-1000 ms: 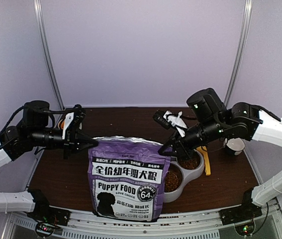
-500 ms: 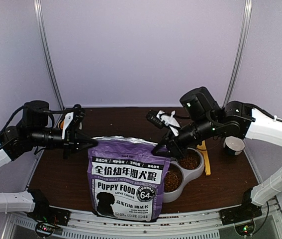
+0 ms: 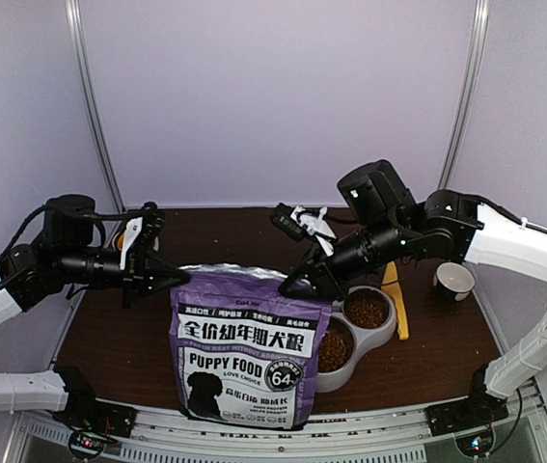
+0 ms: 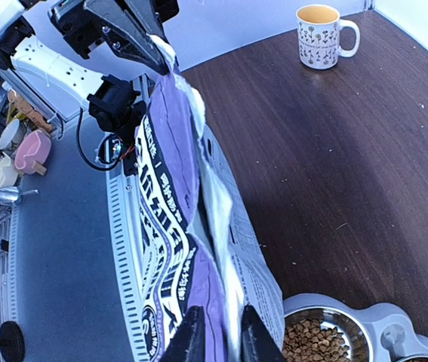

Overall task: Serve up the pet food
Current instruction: Press the seal on the pet food bag.

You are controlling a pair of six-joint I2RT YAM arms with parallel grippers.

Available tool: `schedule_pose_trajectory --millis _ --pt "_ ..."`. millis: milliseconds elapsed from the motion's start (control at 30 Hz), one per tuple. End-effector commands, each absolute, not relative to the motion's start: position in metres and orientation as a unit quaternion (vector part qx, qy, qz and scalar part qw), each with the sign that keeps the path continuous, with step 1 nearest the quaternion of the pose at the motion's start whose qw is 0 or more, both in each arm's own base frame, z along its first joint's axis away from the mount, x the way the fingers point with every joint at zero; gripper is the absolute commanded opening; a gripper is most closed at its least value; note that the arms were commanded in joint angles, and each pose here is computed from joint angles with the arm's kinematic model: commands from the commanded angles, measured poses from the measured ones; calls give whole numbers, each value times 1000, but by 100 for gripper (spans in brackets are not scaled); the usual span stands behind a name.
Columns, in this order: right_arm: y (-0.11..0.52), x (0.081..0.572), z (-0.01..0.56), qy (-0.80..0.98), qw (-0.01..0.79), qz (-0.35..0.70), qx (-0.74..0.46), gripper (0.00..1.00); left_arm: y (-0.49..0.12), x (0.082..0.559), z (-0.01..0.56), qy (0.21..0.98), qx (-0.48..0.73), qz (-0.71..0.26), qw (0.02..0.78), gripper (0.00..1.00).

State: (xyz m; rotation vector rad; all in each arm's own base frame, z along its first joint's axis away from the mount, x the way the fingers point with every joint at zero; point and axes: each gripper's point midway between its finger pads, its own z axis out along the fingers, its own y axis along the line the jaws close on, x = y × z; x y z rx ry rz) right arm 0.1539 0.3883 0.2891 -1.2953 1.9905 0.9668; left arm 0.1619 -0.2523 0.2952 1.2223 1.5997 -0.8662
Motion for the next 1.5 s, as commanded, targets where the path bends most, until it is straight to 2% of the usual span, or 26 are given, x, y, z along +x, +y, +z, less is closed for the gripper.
schedule_pose_trajectory --millis 0,67,300,367,433,500,533,567,800,933,1067,1300,1367,1467 --pt "404 154 305 723 296 386 -491 11 -256 166 334 599 494 -357 518 0" --pt "407 155 304 722 294 388 -492 0 -256 165 334 599 495 -358 518 0" --pt "413 155 312 710 302 397 -497 0 -256 165 335 598 495 -359 518 0" --pt "417 158 310 712 299 397 -496 8 -256 165 335 598 495 -359 518 0" --pt "421 159 308 711 295 399 -498 11 -256 165 335 598 495 -359 518 0" --pt "426 160 307 709 293 401 -501 7 -256 164 335 597 495 -359 518 0" --pt "428 160 307 708 292 402 -503 1 -256 165 335 598 495 -359 518 0" --pt "429 160 308 706 292 403 -504 0 -256 165 335 597 495 -358 519 0" --pt "432 162 310 702 296 402 -508 0 -256 165 336 597 496 -356 521 0" --pt "438 163 305 704 285 402 -511 8 -256 165 336 597 496 -356 520 0" --pt "442 164 308 699 289 406 -512 0 -256 165 335 598 496 -356 519 0" --pt "445 164 314 691 295 416 -512 0 -255 166 336 597 496 -355 521 0" --pt "449 162 313 690 288 423 -512 5 -256 165 336 597 496 -356 520 0" --pt "454 163 312 688 286 428 -511 5 -255 165 336 597 496 -356 520 0"
